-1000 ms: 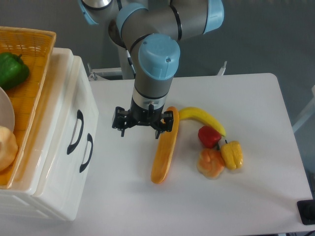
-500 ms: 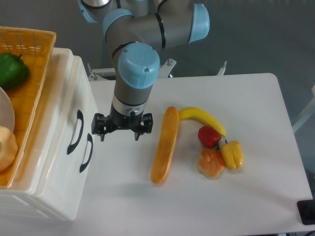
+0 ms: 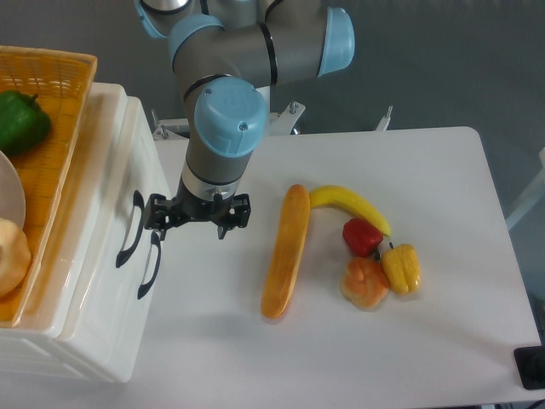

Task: Slide the top white drawer open
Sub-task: 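Move the gripper across the table to the upper drawer's black handle, then hook the gripper fingers into the upper drawer handle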

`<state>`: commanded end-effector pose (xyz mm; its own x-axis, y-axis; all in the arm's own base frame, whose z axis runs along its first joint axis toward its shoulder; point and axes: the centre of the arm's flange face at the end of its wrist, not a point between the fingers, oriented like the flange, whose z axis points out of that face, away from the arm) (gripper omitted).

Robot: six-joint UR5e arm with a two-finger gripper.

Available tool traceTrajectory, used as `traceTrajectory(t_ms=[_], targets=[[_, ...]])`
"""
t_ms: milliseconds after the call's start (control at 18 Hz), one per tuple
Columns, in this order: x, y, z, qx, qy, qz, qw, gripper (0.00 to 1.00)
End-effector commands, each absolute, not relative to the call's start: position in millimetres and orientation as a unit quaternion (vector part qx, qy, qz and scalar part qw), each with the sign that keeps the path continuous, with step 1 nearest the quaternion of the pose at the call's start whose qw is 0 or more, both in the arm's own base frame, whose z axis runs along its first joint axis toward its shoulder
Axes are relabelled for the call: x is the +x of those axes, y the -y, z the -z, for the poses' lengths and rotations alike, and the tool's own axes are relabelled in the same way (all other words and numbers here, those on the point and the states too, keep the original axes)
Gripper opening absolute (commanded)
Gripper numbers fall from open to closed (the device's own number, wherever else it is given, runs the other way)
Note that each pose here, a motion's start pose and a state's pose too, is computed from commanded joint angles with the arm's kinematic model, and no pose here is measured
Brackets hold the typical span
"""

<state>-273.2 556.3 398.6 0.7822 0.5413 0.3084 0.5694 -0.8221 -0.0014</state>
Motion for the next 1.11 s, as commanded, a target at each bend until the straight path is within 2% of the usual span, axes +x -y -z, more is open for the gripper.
traceTrajectory(t_ms=[1111], targets=[[-245, -569, -387, -0.950, 0.268, 0.160, 0.033, 1.00]])
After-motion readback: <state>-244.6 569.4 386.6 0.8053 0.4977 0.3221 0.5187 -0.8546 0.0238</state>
